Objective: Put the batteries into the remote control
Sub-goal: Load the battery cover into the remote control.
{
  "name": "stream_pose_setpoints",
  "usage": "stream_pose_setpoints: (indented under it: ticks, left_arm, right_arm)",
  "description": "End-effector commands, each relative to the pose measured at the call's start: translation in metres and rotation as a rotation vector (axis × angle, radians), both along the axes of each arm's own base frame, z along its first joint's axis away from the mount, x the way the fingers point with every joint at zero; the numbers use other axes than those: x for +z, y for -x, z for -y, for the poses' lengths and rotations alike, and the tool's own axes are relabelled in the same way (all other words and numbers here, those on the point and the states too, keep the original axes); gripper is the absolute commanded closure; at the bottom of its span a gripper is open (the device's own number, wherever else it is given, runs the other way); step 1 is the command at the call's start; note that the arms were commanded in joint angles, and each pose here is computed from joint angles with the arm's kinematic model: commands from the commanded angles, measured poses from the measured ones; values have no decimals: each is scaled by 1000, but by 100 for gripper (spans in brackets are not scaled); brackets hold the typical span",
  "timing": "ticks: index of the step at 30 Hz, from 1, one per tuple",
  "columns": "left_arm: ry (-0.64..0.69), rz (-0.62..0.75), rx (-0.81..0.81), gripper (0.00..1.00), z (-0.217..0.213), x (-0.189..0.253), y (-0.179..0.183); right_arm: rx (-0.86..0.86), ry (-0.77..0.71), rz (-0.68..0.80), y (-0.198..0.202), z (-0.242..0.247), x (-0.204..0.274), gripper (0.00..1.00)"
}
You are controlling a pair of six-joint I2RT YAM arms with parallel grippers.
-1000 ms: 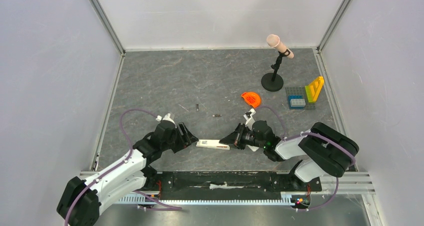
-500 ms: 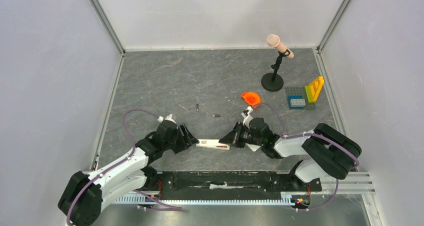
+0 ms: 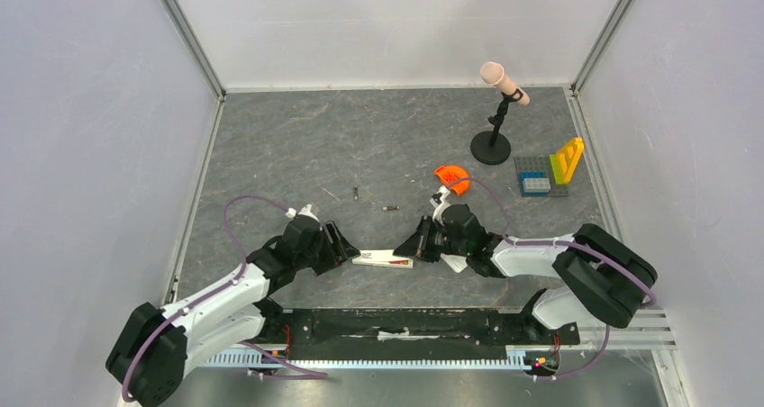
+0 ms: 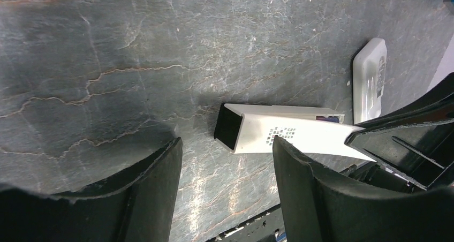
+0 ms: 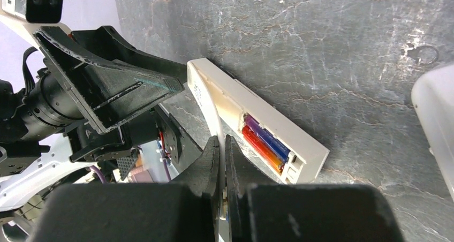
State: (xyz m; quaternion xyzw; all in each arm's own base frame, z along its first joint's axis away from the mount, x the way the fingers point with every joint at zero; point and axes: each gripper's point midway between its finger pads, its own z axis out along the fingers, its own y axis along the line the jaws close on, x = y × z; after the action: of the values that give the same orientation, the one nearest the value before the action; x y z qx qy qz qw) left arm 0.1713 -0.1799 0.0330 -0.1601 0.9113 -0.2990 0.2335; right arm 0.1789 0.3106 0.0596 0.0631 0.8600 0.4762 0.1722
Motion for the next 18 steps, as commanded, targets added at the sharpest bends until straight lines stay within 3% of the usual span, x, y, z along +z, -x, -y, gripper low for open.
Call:
stream_pose_setpoints:
  ticks: [1, 18]
  left_arm:
    - [-31, -9, -6, 32, -4, -8, 1]
    - [-48, -18, -4, 34, -6, -12, 1]
  right_arm:
    - [-14, 162, -15, 0, 17, -24, 100]
    - [-25, 248, -16, 4, 34, -38, 100]
